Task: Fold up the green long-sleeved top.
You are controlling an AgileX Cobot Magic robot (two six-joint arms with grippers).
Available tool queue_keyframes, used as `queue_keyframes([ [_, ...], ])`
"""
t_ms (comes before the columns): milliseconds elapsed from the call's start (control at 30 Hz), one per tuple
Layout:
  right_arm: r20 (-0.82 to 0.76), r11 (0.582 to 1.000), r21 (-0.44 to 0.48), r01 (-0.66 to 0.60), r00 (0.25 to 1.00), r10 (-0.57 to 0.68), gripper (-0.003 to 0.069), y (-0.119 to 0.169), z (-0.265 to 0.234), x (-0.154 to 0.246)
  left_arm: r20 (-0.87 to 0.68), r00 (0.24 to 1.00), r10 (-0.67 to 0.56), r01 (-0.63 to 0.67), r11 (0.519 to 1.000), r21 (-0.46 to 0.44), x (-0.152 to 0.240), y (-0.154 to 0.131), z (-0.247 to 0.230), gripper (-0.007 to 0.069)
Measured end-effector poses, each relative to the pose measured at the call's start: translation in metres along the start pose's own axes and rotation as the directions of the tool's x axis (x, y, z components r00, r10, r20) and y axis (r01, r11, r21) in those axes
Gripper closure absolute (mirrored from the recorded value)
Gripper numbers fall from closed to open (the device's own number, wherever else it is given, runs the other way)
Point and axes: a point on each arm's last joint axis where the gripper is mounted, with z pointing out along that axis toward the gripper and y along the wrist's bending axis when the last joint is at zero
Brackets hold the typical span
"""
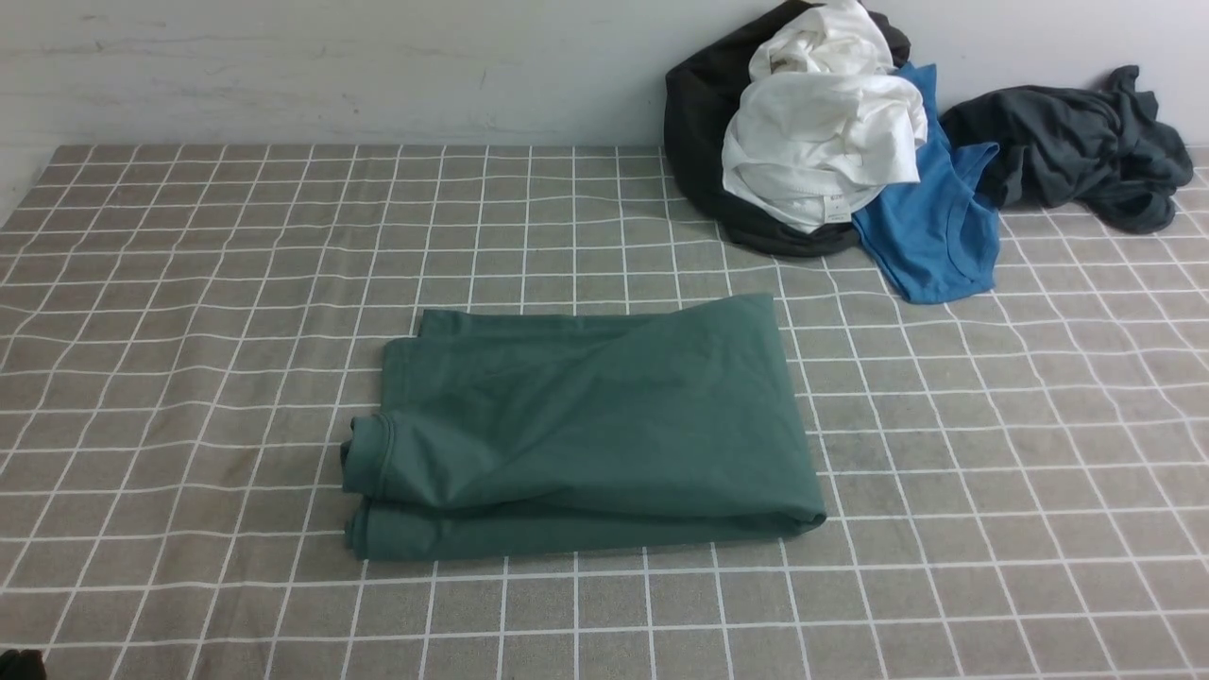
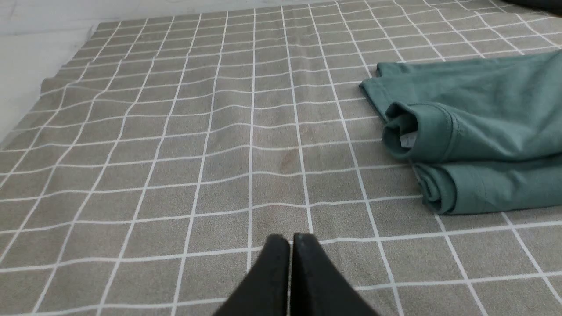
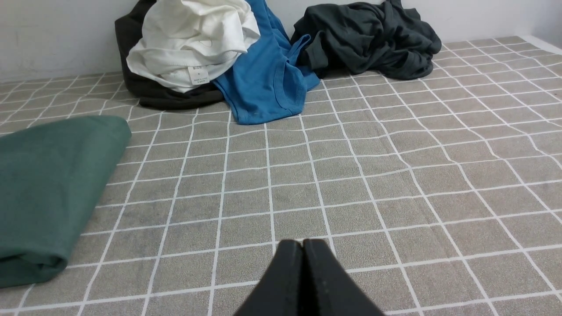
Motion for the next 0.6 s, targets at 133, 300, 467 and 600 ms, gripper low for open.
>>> queue_keyframes([
  [133,0.0,1.0,0.0,0.001,1.0,-0.001,0.0673,0.0,0.0,0.0,0.0,1.0,-0.004,0.004,1.0,-0.001,0.0,0.0,0.0,0.0632],
  [300,0.0,1.0,0.0,0.001,1.0,-0.001,0.0673,0.0,0.0,0.0,0.0,1.0,-0.004,0.004,1.0,-0.002,0.0,0.0,0.0,0.0632],
  [467,0.0,1.0,0.0,0.001,1.0,-0.001,0.0673,0.0,0.0,0.0,0.0,1.0,-0.005,0.005,1.0,-0.001,0.0,0.0,0.0,0.0632],
  [600,0.0,1.0,0.0,0.001,1.0,-0.001,0.0673,0.0,0.0,0.0,0.0,1.0,-0.005,0.005,1.0,-0.001,0.0,0.0,0.0,0.0632],
])
